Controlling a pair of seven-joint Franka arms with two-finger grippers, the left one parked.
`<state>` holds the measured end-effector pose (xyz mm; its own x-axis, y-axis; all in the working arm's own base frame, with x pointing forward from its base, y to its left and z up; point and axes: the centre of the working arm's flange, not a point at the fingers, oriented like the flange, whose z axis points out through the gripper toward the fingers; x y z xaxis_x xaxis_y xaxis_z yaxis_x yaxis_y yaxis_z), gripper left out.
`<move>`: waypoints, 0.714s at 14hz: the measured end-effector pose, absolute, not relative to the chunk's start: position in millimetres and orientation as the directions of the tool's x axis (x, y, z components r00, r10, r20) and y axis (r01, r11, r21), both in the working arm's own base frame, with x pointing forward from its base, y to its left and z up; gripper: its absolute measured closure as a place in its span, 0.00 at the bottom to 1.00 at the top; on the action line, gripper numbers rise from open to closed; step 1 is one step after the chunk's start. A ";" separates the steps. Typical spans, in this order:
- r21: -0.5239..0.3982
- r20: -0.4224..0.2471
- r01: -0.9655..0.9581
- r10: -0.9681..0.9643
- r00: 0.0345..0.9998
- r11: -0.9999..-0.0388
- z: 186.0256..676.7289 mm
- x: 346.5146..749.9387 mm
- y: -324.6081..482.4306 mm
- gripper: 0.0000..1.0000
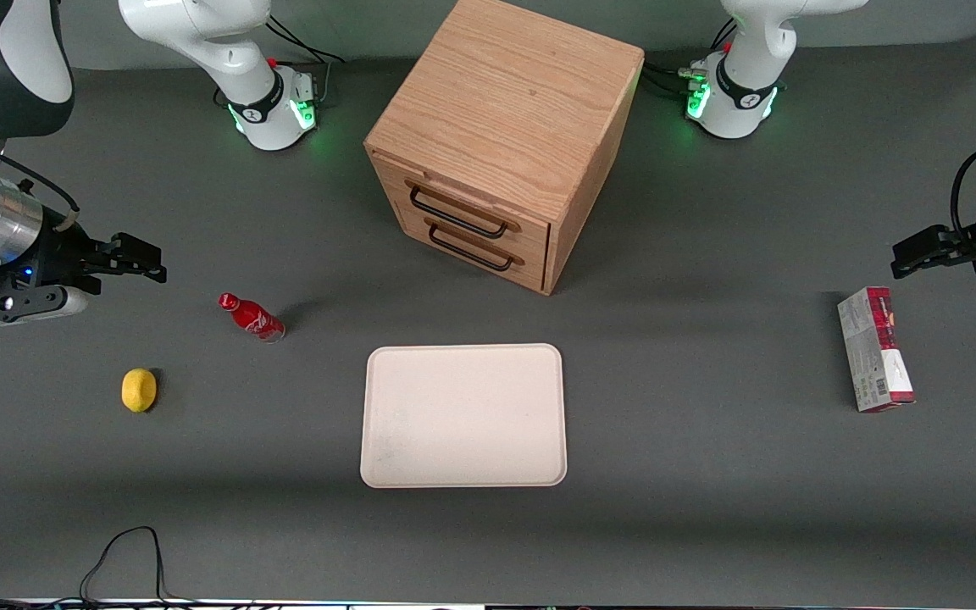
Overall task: Open upper drawer
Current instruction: 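Move the right gripper toward the upper drawer's black handle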
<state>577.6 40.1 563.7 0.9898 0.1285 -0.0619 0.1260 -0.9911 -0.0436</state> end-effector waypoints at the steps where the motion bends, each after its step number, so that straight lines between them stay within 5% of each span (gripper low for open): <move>1: -0.041 -0.060 0.129 0.132 0.989 -0.991 564.5 577.7 41.4 0.00; 10: -0.037 -0.050 0.186 0.188 0.981 -0.982 569.0 576.7 75.1 0.00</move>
